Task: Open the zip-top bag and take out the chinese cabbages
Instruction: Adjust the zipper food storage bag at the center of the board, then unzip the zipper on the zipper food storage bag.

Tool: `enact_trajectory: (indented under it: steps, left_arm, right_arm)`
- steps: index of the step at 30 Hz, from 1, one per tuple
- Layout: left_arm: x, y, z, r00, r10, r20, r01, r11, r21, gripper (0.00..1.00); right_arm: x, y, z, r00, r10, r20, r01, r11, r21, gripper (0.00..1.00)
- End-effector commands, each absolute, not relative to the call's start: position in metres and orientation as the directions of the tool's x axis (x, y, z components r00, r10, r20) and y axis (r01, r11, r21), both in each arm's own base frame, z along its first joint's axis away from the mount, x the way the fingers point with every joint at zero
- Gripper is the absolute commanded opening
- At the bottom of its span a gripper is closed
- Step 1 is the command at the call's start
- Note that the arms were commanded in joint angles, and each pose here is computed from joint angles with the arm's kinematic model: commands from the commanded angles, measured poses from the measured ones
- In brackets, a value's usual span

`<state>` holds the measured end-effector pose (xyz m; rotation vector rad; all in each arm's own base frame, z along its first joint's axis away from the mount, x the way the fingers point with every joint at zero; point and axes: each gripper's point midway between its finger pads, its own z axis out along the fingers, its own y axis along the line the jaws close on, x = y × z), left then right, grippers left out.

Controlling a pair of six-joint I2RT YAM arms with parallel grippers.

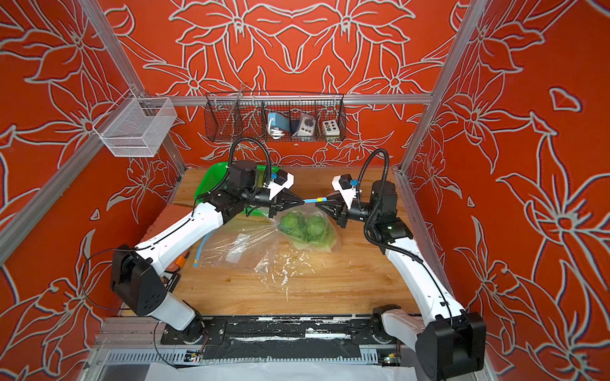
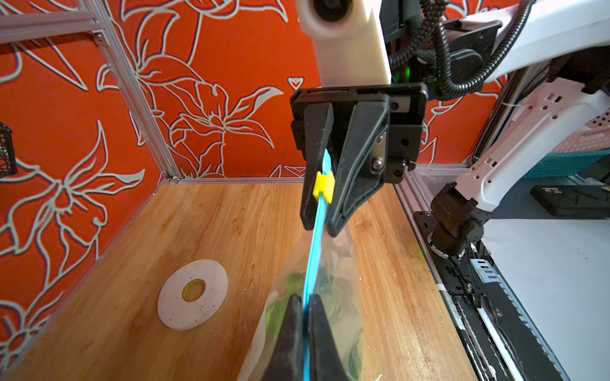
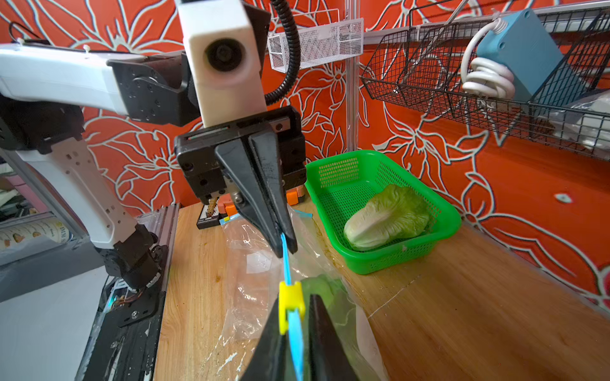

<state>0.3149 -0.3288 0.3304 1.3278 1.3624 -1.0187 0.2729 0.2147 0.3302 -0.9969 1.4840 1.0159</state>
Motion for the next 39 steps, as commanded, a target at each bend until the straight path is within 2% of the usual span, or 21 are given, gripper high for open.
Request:
enact_trajectory:
  steps: [1, 7, 8, 9, 10, 12, 14, 20, 32, 39]
  left_arm:
    - [0.317, -0.33, 0.344, 0.069, 0.18, -0.981, 0.996, 0.049, 0.079, 0.0]
    - [0.318, -0.33, 0.346, 0.064, 0.172, -0.983, 0.996, 0.052, 0.074, 0.0]
    - [0.319, -0.331, 0.346, 0.064, 0.167, -0.984, 0.996, 0.052, 0.073, 0.09]
    - [0.318, -0.331, 0.348, 0.067, 0.161, -0.985, 0.996, 0.049, 0.076, 0.27]
    - [0.316, -0.332, 0.35, 0.075, 0.155, -0.985, 0.996, 0.044, 0.083, 0.4]
    - [0.312, -0.338, 0.351, 0.096, 0.157, -0.983, 0.994, 0.028, 0.101, 0.56]
    - [0.307, -0.343, 0.356, 0.108, 0.154, -0.982, 0.994, 0.01, 0.111, 0.62]
    - [0.296, -0.364, 0.362, 0.093, 0.15, -0.984, 0.994, -0.076, 0.082, 0.59]
    - [0.287, -0.381, 0.353, 0.029, 0.192, -0.981, 0.988, -0.157, -0.001, 0.28]
    - [0.288, -0.381, 0.35, 0.019, 0.198, -0.98, 0.987, -0.158, -0.012, 0.17]
  right_arm:
    - [0.266, 0.215, 0.337, -0.088, -0.079, -0.993, -0.96, 0.273, 0.064, 0.01]
    - [0.263, 0.215, 0.341, -0.08, -0.075, -0.994, -0.962, 0.267, 0.057, 0.0]
    - [0.263, 0.216, 0.341, -0.081, -0.075, -0.994, -0.963, 0.263, 0.058, 0.0]
    - [0.262, 0.216, 0.341, -0.085, -0.074, -0.994, -0.964, 0.259, 0.063, 0.0]
    - [0.262, 0.216, 0.341, -0.083, -0.075, -0.994, -0.965, 0.255, 0.061, 0.0]
    - [0.26, 0.217, 0.341, -0.086, -0.074, -0.994, -0.968, 0.241, 0.066, 0.0]
    - [0.258, 0.218, 0.342, -0.083, -0.073, -0.994, -0.972, 0.227, 0.065, 0.0]
    - [0.254, 0.22, 0.34, -0.083, -0.089, -0.993, -0.976, 0.209, 0.063, 0.0]
    - [0.251, 0.221, 0.341, -0.074, -0.093, -0.993, -0.978, 0.204, 0.053, 0.0]
    - [0.252, 0.221, 0.341, -0.071, -0.095, -0.993, -0.976, 0.213, 0.049, 0.0]
